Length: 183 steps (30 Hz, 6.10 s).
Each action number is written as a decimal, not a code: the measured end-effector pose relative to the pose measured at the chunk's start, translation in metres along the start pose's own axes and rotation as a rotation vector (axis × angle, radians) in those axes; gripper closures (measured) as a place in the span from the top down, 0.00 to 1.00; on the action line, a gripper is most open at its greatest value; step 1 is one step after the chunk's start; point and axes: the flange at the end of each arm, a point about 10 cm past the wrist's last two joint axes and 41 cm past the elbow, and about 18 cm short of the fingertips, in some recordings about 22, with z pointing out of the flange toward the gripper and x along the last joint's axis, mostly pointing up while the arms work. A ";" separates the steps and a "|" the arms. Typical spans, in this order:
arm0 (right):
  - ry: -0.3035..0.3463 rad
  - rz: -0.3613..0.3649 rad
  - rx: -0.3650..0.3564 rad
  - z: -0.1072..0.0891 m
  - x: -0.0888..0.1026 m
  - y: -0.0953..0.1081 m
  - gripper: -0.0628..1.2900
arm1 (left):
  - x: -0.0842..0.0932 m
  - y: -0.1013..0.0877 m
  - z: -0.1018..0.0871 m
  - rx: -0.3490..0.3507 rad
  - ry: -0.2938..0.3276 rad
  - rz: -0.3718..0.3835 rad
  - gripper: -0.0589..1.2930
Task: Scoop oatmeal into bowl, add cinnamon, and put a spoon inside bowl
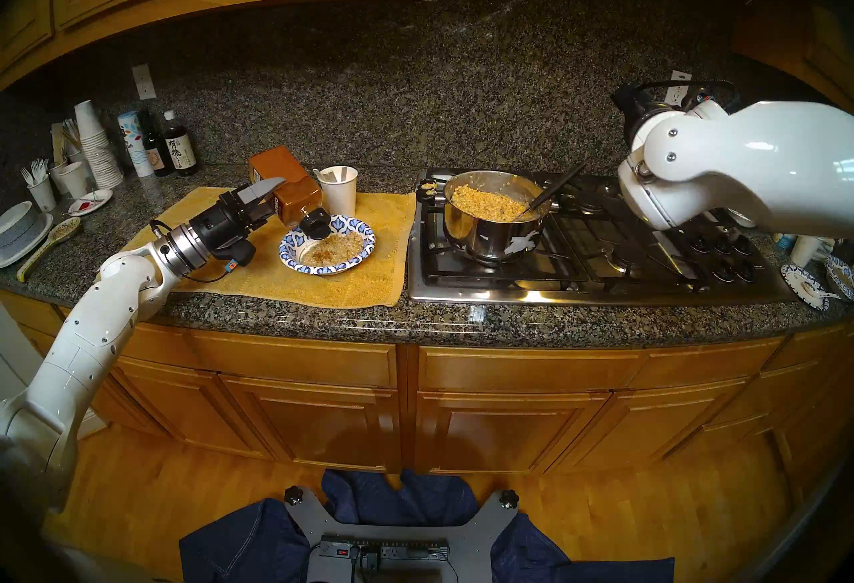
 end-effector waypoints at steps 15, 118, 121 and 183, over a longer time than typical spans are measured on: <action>-0.003 0.000 -0.006 0.000 0.000 0.000 0.96 | -0.019 -0.003 0.011 0.050 -0.042 0.077 0.55; 0.003 -0.006 -0.003 -0.001 0.002 -0.003 0.96 | -0.044 0.016 0.023 0.261 0.088 0.366 0.55; 0.003 -0.006 -0.004 -0.001 0.002 -0.002 0.96 | -0.047 0.015 0.026 0.249 0.080 0.374 0.55; 0.012 -0.008 0.014 -0.001 0.003 -0.004 0.96 | 0.001 0.028 0.015 0.180 0.136 0.278 0.53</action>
